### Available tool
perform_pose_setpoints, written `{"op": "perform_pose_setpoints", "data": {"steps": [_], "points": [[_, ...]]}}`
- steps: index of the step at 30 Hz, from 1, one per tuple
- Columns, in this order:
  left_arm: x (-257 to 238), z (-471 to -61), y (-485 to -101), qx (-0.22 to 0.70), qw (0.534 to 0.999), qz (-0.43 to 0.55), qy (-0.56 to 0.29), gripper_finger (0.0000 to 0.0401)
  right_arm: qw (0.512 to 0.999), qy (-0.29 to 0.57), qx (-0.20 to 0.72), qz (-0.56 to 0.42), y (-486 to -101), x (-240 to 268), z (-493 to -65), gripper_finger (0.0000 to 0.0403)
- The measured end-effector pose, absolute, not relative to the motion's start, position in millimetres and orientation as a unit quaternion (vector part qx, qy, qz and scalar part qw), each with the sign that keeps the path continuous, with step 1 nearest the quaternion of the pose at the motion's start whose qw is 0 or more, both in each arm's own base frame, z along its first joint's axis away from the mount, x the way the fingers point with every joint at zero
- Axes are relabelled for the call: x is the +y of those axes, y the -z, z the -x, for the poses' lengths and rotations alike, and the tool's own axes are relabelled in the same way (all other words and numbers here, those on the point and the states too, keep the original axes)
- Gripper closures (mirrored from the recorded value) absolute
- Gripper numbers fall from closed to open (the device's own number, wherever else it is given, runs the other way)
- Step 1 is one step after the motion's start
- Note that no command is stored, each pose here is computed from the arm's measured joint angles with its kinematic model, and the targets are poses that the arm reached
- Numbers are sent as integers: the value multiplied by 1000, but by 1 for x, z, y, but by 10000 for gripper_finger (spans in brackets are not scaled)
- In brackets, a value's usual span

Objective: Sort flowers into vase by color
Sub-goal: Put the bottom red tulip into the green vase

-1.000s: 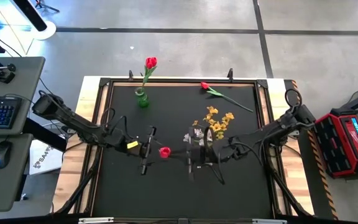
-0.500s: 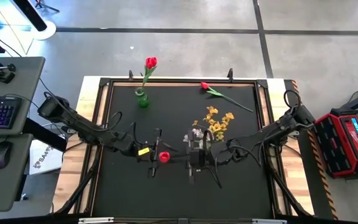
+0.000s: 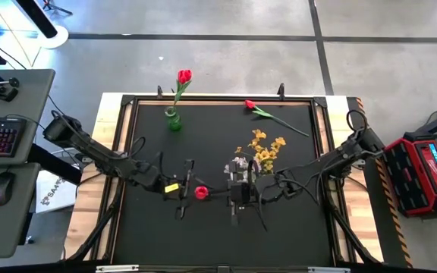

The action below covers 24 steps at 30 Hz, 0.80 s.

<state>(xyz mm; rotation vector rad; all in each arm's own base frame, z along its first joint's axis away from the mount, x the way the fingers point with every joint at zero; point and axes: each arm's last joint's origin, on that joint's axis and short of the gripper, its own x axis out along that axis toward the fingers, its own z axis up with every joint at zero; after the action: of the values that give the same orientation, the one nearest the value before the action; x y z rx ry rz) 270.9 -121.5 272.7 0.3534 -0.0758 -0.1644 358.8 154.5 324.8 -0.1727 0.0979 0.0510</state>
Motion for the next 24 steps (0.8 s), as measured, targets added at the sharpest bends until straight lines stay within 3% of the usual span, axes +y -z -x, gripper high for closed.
{"op": "perform_pose_setpoints", "data": {"steps": [11, 15, 24], "points": [[-123, -270, -271, -31, 977, -195, 85, 381, 995, -24, 69, 69, -321, 153, -359, 400], [-122, -269, -271, -22, 978, -187, 85, 395, 995, -22, 75, 56, -320, 152, -359, 384], [-117, -258, -270, 47, 985, -168, 0, 400, 997, -36, 59, 32, -335, 146, -351, 258]]}}
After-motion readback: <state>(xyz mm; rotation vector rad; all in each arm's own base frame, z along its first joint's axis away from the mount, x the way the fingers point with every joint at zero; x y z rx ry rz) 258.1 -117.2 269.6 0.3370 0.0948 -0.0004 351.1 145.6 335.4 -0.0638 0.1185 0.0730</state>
